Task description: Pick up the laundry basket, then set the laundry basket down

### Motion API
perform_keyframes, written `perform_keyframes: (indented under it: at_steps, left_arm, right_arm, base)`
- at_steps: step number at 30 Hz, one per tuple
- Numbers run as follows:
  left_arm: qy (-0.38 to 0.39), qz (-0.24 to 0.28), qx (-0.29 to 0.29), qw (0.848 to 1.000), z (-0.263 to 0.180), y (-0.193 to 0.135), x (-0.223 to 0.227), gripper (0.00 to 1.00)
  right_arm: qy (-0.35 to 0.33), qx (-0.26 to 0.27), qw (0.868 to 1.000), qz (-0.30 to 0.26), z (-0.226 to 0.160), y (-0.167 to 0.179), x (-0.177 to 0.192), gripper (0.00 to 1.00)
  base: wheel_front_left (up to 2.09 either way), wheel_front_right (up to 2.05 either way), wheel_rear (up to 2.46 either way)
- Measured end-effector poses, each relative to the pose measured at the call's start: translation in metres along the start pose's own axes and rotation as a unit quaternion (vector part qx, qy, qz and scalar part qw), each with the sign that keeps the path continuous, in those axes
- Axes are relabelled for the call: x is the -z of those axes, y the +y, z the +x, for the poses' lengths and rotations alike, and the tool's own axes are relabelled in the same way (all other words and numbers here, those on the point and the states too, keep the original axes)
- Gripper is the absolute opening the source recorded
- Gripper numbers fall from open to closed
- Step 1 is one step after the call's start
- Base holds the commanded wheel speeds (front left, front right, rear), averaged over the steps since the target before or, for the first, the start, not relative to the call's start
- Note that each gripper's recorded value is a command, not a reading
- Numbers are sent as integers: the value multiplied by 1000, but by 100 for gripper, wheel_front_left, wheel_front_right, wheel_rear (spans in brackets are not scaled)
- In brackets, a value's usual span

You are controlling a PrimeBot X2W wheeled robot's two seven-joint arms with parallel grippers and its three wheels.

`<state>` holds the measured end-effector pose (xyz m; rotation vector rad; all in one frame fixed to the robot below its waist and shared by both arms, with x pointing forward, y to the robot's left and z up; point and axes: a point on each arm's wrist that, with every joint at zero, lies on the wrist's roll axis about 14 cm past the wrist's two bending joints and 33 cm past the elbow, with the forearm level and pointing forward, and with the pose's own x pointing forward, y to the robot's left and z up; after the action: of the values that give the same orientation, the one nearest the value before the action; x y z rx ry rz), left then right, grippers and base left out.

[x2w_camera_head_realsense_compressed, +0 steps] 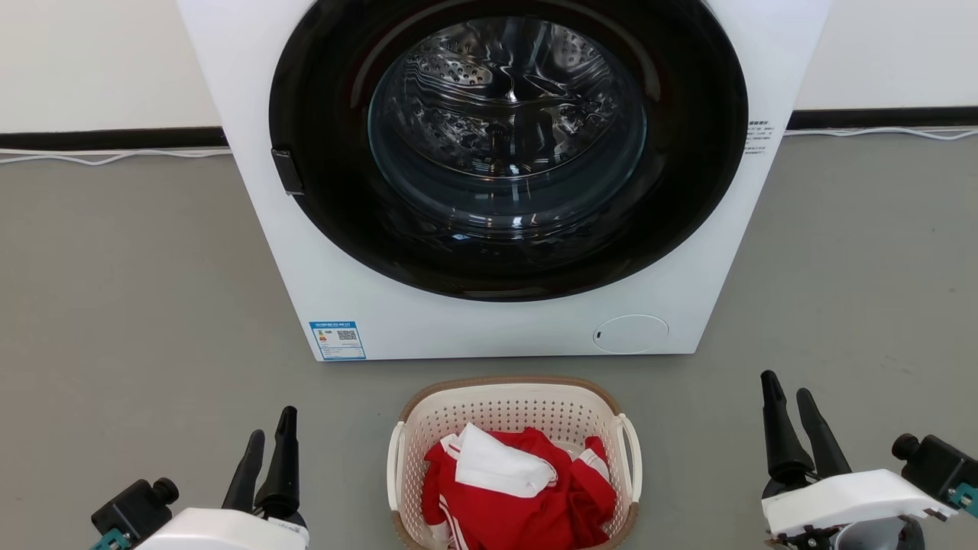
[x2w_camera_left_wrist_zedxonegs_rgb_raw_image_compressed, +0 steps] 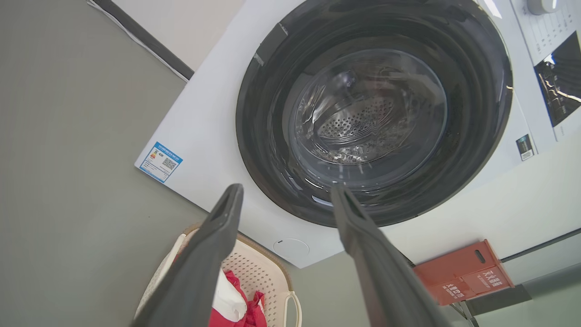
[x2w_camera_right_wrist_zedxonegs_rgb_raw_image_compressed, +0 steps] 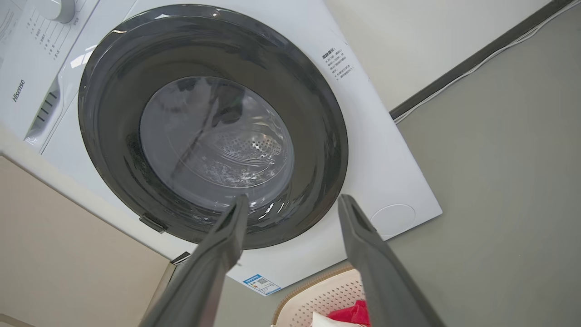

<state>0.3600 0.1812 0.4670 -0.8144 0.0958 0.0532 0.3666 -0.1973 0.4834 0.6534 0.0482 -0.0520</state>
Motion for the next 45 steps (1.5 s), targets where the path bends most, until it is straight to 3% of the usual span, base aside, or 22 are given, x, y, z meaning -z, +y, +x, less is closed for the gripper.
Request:
perform_keyframes:
  at_steps: [22,45]
  left_arm:
    - [-15,124,17,992,-3,-5,-4,100]
    - [-27,254,44,966,-5,-14,-3,100]
  right_arm:
    - [-7,-13,991,-133,-1,3,0,100]
    - [-12,-38,963,-266,-7,8,6,100]
  base:
    - [0,0,0]
    - [0,0,0]
